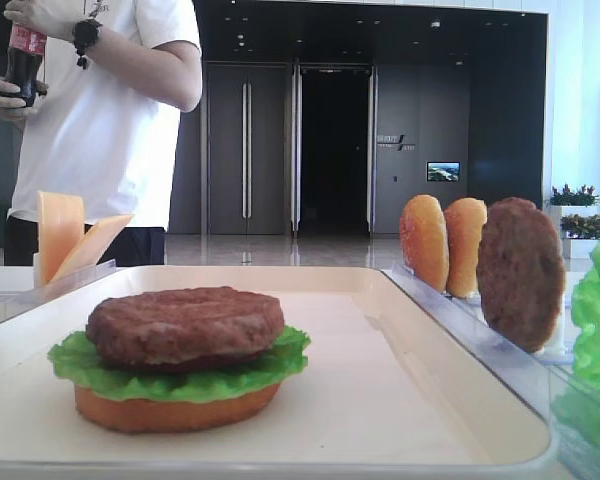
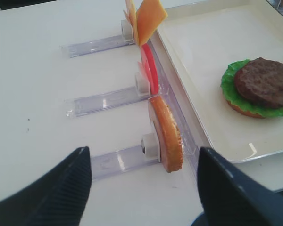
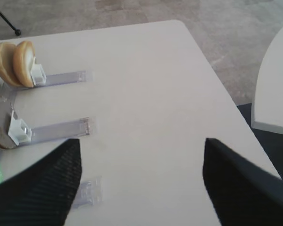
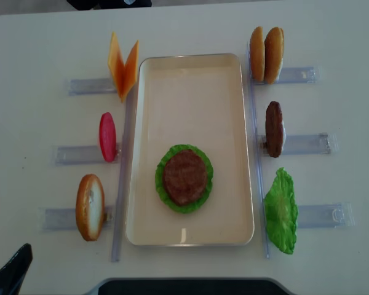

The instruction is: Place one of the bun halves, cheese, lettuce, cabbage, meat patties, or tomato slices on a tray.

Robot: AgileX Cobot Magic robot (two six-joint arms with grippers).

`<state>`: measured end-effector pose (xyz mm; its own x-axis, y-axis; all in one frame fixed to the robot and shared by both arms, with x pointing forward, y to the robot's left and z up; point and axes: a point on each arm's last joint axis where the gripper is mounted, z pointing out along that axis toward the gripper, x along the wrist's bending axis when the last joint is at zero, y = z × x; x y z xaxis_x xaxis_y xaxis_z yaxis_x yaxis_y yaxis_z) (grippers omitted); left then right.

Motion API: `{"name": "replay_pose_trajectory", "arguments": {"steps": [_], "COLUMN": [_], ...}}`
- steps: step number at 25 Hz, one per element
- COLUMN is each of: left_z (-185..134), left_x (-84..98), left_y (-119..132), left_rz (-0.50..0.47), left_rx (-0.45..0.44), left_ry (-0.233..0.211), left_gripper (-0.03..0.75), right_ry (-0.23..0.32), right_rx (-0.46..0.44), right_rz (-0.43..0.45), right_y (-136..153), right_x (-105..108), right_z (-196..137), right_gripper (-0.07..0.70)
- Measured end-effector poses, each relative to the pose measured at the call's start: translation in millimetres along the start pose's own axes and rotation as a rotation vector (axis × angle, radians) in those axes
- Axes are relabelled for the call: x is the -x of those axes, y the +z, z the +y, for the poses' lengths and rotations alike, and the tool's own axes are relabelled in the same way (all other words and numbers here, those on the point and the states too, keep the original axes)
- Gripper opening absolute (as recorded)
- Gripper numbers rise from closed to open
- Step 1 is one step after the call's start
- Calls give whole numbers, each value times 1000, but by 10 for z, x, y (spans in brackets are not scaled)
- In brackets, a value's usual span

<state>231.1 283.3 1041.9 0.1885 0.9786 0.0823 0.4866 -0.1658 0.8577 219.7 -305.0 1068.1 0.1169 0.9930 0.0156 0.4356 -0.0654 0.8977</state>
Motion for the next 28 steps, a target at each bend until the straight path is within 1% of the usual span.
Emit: {"name": "replay_pose_trajectory", "arguments": {"steps": [3,9,28], "left_z": [0,0,0], "left_x": [0,0,0], "left_y": [0,0,0], "left_rz": [0,0,0], "left_rx": [0,0,0], "left_ry": [0,0,0], "left_gripper": [535,535,535], "right_ry": [-12,-19,-27], "right_rx": [-23,-86,-89], "right_rz": [0,21,33], "right_y": [38,174,182], "right_x": [-2,-28,-39], "right_z": [-37,-154,-161], "right_gripper": [538,538,538]}}
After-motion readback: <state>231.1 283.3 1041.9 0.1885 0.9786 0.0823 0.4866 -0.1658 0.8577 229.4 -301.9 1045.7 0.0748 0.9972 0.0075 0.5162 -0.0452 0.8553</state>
